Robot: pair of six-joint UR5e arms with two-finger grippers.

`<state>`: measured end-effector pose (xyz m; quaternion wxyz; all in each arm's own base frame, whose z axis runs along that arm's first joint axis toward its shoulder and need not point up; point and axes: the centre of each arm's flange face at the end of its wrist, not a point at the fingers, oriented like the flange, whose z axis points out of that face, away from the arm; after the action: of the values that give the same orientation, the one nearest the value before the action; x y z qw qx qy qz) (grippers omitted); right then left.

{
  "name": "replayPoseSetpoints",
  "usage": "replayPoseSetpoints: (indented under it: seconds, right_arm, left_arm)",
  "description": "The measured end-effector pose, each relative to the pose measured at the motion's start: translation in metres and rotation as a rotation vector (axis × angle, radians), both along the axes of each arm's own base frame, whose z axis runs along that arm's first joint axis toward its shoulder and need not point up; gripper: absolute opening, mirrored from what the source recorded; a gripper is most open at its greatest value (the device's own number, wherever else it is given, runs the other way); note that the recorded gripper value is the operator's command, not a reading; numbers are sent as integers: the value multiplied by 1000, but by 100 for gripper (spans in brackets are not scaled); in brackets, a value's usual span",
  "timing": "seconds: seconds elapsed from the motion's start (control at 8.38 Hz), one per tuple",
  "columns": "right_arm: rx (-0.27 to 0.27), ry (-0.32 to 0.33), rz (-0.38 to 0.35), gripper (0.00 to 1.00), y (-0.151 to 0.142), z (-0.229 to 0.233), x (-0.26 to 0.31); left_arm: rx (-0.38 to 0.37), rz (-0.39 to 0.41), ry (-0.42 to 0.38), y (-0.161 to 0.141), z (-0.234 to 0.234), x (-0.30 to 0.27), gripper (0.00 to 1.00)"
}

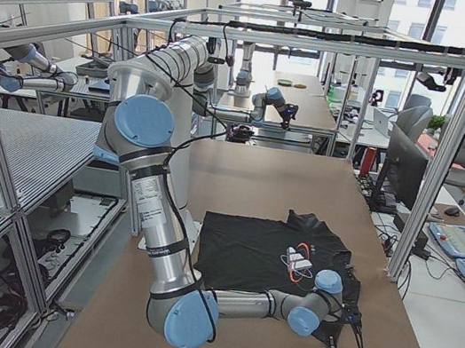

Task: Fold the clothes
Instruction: 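Move the right gripper in toward the T-shirt's shoulder nearest it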

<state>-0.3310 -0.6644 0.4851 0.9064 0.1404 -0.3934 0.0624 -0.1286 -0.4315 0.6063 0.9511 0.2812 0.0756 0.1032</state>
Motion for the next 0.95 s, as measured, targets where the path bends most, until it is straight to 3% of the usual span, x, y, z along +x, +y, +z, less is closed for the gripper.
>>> replayPoseSetpoints:
  seconds: [0.12,0.36,0.95]
  right_arm:
    - [0,2,-3,50,-2,-1,-5]
    - [0,3,-6,0,-5,-4,-10]
    - [31,-18,-11,0,-5,-26,-12]
  left_arm:
    - [-1,0,1,0,0,0,100]
    - [-3,1,1,0,2,0,100]
    - [-12,3,0,6,7,0,100]
